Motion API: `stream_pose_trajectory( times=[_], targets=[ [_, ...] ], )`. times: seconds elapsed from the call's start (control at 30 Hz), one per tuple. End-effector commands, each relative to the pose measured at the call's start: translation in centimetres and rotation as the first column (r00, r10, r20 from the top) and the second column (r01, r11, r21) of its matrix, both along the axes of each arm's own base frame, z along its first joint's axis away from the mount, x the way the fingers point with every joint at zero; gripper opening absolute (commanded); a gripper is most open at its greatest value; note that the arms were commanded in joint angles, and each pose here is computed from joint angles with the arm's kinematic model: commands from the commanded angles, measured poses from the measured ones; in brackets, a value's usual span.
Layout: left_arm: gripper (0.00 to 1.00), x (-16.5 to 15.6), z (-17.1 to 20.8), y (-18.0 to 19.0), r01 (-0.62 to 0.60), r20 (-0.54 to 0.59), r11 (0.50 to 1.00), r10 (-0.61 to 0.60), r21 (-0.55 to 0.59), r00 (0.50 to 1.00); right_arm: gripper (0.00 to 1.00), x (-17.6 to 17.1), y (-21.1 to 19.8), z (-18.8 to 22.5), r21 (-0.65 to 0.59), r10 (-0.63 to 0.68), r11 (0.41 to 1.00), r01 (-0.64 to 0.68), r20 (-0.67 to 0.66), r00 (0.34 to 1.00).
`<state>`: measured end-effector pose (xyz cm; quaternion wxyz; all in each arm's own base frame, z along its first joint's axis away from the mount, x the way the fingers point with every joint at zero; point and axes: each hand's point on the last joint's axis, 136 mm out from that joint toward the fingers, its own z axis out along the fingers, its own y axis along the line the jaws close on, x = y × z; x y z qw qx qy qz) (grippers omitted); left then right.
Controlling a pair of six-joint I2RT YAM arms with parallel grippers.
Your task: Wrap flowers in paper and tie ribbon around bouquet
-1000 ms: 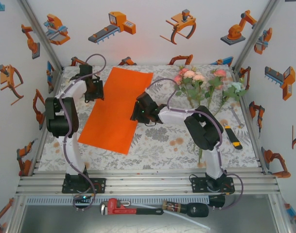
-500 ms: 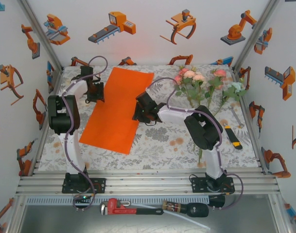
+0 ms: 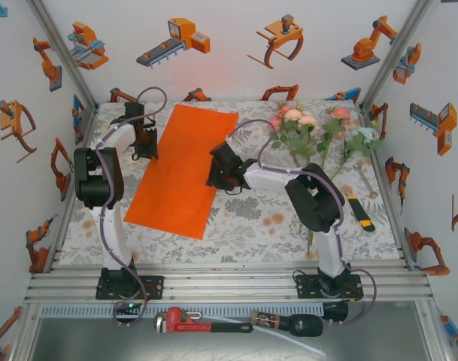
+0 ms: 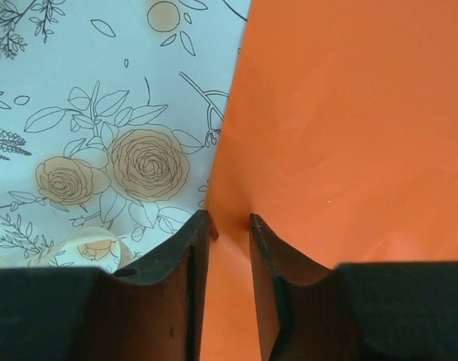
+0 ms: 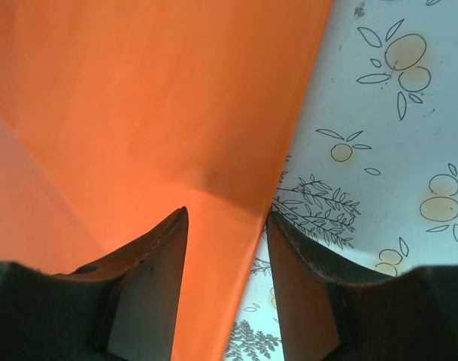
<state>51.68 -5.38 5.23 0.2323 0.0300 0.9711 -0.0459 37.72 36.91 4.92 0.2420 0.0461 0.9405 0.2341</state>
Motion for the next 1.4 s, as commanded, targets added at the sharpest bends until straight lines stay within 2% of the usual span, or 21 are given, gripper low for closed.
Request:
stream_pose_trajectory(
  times=[0.0, 0.2, 0.4, 0.57, 0.63, 0.7, 0.77, 0.87, 1.0, 1.07, 1.13, 1.27, 1.37],
  targets=[
    [0.28, -0.5, 2.3, -0.4, 0.020, 0.024, 1.000, -0.020, 0.006, 0.999, 0.46, -0.1, -0.6, -0.8, -0.062, 0.001, 0.998, -0.001, -0.002, 1.000],
    [0.18, -0.8, 2.7, -0.9, 0.022, 0.020, 1.000, -0.022, -0.006, 1.000, 0.46, 0.0, -0.7, -0.6, -0.068, 0.001, 0.998, 0.000, 0.003, 1.000],
    [0.11, -2.1, 4.2, -0.8, -0.040, 0.008, 0.999, 0.040, -0.012, 0.999, 0.47, 0.5, -1.5, -0.2, -0.094, 0.014, 0.995, -0.013, 0.011, 1.000],
    [0.00, -4.1, 7.4, -3.7, -0.169, -0.014, 0.967, 0.169, -0.193, 0.985, 0.51, 1.9, -4.4, 0.1, -0.142, 0.078, 0.987, -0.075, 0.015, 0.997],
    [0.00, -4.8, 8.4, -5.1, -0.200, -0.008, 0.952, 0.204, -0.231, 0.979, 0.53, 2.2, -5.0, 0.6, -0.155, 0.134, 0.980, -0.129, 0.024, 0.991],
    [0.00, -5.5, 8.7, -5.7, -0.241, -0.006, 0.945, 0.246, -0.223, 0.969, 0.57, 2.4, -5.4, 1.6, -0.167, 0.202, 0.967, -0.192, 0.044, 0.978],
    [0.00, -6.0, 9.0, -6.0, -0.287, -0.012, 0.934, 0.291, -0.215, 0.957, 0.64, 2.4, -5.8, 3.2, -0.190, 0.257, 0.953, -0.238, 0.084, 0.963],
    [0.00, -6.5, 9.0, -6.6, -0.350, -0.048, 0.909, 0.349, -0.227, 0.936, 0.75, 2.2, -7.7, 6.6, -0.253, 0.287, 0.937, -0.239, 0.173, 0.942],
    [0.00, -6.8, 9.2, -7.2, -0.402, -0.084, 0.890, 0.393, -0.215, 0.916, 0.77, 0.7, -9.1, 11.3, -0.273, 0.322, 0.932, -0.240, 0.311, 0.894],
    [0.00, -6.9, 9.5, -7.6, -0.418, -0.092, 0.882, 0.408, -0.217, 0.908, 0.77, -1.0, -8.4, 13.8, -0.260, 0.362, 0.926, -0.275, 0.395, 0.845],
    [0.00, -6.9, 9.7, -8.0, -0.448, -0.104, 0.863, 0.436, -0.231, 0.894, 0.77, -3.8, -5.8, 15.5, -0.258, 0.442, 0.897, -0.360, 0.485, 0.754],
    [0.00, -6.7, 10.1, -8.3, -0.505, -0.142, 0.830, 0.485, -0.237, 0.863, 0.79, -11.5, 1.8, 16.2, -0.335, 0.622, 0.767, -0.548, 0.599, 0.505],
    [0.00, -6.7, 10.1, -8.3, -0.523, -0.161, 0.825, 0.498, -0.216, 0.852, 0.85, -16.6, 6.9, 14.9, -0.454, 0.737, 0.637, -0.624, 0.596, 0.319]
  ],
)
